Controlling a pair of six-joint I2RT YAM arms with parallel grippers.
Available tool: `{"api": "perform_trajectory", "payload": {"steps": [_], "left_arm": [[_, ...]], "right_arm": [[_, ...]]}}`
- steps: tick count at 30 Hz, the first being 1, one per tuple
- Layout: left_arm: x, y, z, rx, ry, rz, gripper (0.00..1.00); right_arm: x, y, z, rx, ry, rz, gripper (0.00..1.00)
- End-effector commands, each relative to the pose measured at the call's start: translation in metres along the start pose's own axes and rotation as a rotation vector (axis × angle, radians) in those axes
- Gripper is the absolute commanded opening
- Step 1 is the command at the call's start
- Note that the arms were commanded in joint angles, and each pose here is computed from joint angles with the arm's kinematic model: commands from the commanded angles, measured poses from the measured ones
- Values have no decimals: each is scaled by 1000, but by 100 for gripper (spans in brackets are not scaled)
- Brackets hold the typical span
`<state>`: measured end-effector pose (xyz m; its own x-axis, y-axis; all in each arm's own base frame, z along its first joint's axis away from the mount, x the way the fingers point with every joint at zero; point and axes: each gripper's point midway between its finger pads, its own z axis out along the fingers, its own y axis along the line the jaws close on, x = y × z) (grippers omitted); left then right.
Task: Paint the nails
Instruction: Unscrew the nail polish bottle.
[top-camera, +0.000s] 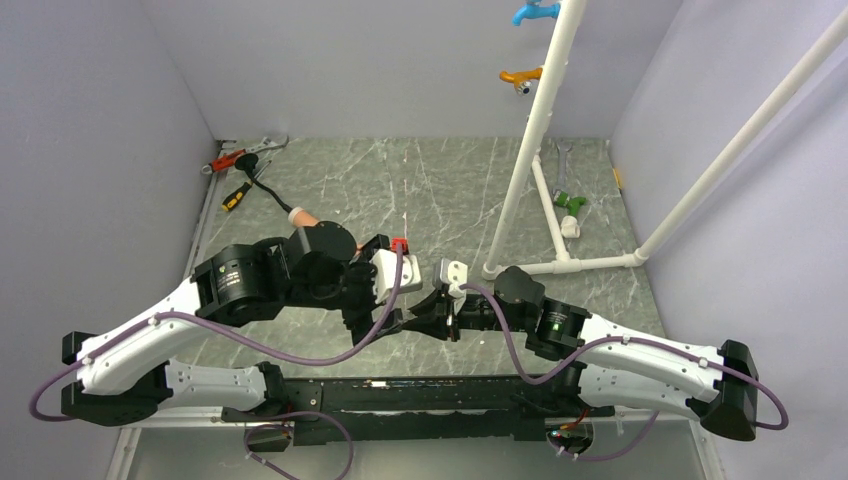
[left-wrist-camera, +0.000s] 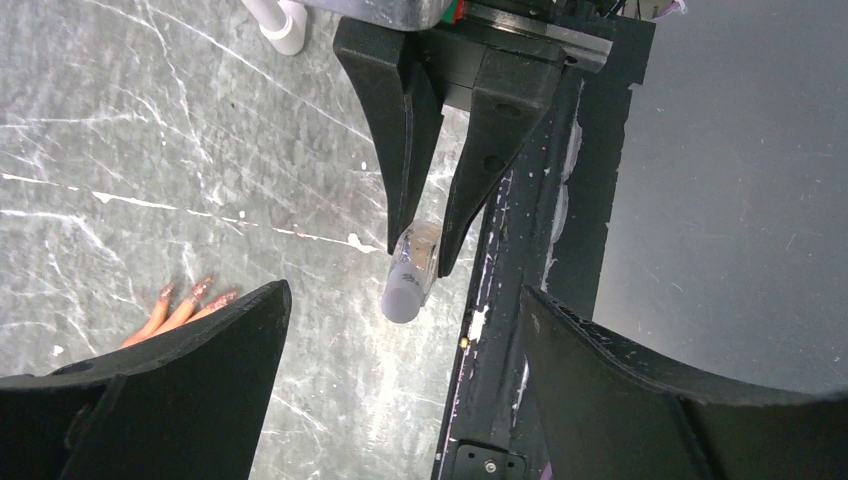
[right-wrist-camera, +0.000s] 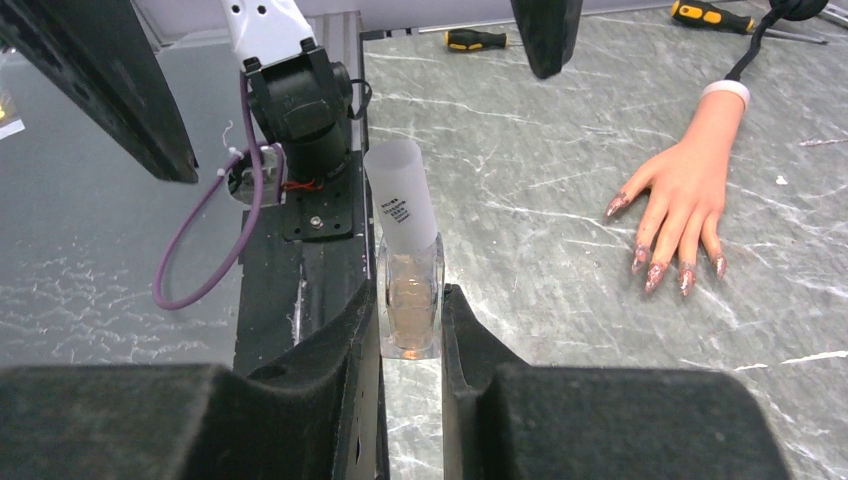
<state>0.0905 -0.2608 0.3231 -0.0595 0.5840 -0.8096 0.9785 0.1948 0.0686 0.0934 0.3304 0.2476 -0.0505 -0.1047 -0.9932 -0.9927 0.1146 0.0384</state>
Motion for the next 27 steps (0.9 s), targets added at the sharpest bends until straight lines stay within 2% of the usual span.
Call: {"api": "perform_trajectory", "payload": {"steps": [1,8,22,27], "left_arm": [[-5,2,-8,-3,-2,53,88],[6,-1,3,30,57,85,86],[2,-5,-4,59,-3,183,79],[7,-5,0,65,22,203,76]], "right_arm": [[-40,5,-2,-25,-105,-40,0],[-39,5,-2,-22,-106,-40,0],[-49,13,6,-73,-122,-6,0],[-49,13,6,-77,-125,-7,0]]}}
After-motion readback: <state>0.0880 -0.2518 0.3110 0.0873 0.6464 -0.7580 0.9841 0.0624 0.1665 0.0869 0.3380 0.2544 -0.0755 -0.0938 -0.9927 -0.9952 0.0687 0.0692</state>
